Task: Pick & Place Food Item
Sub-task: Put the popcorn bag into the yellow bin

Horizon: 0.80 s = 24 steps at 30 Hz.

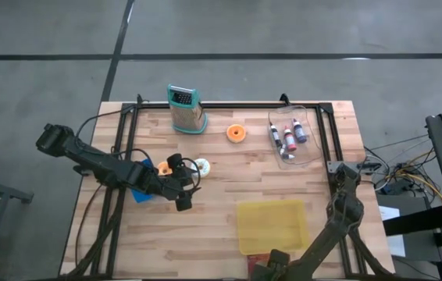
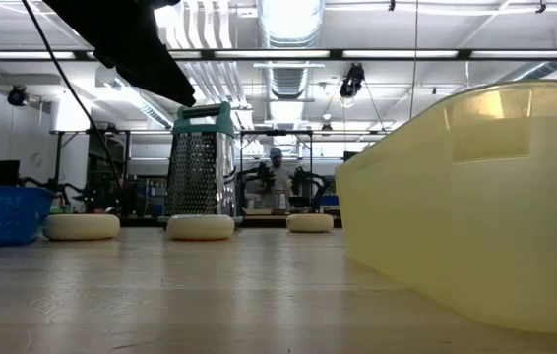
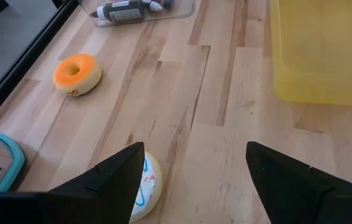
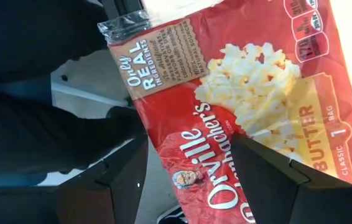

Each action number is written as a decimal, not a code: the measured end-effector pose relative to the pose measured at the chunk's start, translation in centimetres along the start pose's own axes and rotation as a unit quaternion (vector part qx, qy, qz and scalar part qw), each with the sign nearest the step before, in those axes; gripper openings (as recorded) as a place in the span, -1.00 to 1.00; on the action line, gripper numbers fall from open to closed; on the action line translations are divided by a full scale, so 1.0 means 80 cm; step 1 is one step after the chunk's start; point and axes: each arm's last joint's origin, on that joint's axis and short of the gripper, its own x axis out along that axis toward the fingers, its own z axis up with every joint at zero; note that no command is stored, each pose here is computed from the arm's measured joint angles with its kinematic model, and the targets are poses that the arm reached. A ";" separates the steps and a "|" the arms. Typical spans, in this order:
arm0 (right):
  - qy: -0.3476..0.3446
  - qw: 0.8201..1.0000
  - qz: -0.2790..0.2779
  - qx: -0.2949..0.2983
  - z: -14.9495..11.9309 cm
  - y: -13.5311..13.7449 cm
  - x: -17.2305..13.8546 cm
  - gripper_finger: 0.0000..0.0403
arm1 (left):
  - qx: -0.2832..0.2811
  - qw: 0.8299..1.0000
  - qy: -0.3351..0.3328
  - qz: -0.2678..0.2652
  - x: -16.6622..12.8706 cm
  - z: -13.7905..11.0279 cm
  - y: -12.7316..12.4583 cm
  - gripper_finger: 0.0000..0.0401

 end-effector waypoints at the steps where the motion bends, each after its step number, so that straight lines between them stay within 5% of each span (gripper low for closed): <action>1: 0.000 1.000 0.000 0.002 0.000 0.000 0.001 0.12 | 0.000 1.000 0.000 0.000 0.000 0.000 0.000 0.43; 16: 0.001 1.000 -0.001 0.004 -0.001 -0.003 0.006 0.10 | 0.000 1.000 0.000 0.000 0.000 0.000 0.000 0.43; 24: 0.003 1.000 -0.010 0.015 -0.003 -0.007 0.012 -0.23 | 0.000 1.000 0.000 0.000 0.000 0.000 0.000 0.43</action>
